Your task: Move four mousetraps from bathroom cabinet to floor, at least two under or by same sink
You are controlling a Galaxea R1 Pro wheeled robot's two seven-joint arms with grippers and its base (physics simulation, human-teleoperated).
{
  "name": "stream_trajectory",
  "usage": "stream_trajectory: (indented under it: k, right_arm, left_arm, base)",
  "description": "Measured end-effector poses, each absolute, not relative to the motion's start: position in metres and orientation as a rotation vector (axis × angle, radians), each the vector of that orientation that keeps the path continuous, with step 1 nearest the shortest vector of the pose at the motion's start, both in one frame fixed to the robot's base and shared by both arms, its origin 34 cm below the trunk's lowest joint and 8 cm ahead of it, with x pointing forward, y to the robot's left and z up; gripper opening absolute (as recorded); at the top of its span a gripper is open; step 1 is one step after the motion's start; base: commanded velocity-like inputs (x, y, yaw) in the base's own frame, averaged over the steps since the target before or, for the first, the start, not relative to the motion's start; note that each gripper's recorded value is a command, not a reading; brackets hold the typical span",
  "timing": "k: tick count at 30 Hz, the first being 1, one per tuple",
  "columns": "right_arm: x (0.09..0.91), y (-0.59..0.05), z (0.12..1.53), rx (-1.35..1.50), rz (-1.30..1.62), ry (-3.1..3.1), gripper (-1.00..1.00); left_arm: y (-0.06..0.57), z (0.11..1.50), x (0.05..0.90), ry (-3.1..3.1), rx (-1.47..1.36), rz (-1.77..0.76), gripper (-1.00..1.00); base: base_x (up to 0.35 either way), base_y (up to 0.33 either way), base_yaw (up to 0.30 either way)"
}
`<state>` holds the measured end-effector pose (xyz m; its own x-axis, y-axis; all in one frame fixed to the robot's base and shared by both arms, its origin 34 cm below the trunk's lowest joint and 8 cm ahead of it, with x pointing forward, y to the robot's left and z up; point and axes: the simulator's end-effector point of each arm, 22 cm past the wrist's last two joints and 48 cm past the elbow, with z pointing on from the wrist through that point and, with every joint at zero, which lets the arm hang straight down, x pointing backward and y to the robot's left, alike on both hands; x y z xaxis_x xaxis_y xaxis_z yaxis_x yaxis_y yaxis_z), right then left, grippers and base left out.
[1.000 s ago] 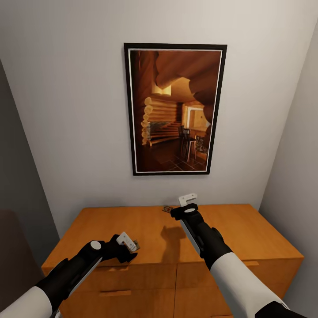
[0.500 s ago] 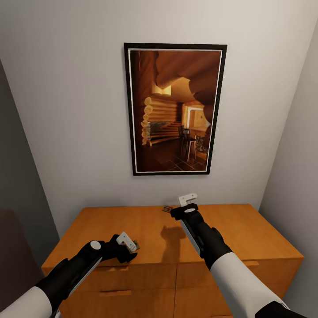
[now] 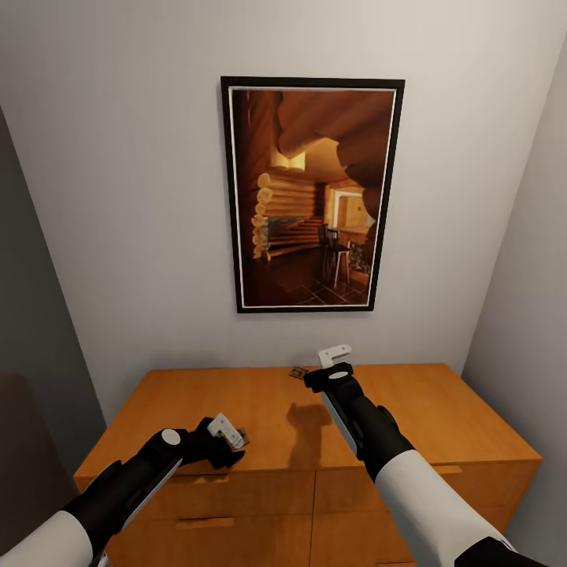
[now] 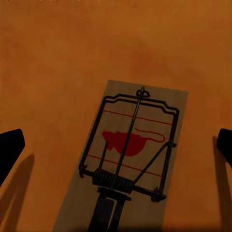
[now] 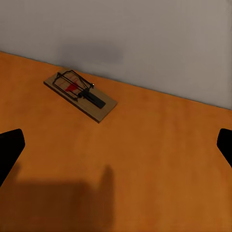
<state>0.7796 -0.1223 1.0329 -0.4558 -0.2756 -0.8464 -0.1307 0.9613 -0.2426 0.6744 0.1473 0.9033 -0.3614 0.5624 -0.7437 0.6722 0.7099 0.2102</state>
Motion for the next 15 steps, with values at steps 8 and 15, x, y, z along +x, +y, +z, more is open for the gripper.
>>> stream_trajectory:
  k: [8,15]
  right_arm:
    - [0.7796,-0.1224,1.0329,-0.288,-0.172,2.049,1.0]
    - [0.7796,-0.1222,1.0331,-0.288,-0.172,2.049,1.0]
  left_arm:
    - [0.1484,0.9029,0.6743,2.061,0.939,-0.162,-1.0]
    - [0.1565,0.9063,0.68,2.06,0.918,-0.142,-1.0]
  base:
    - [0.0,0.0,0.0]
    - [0.0,0.0,0.0]
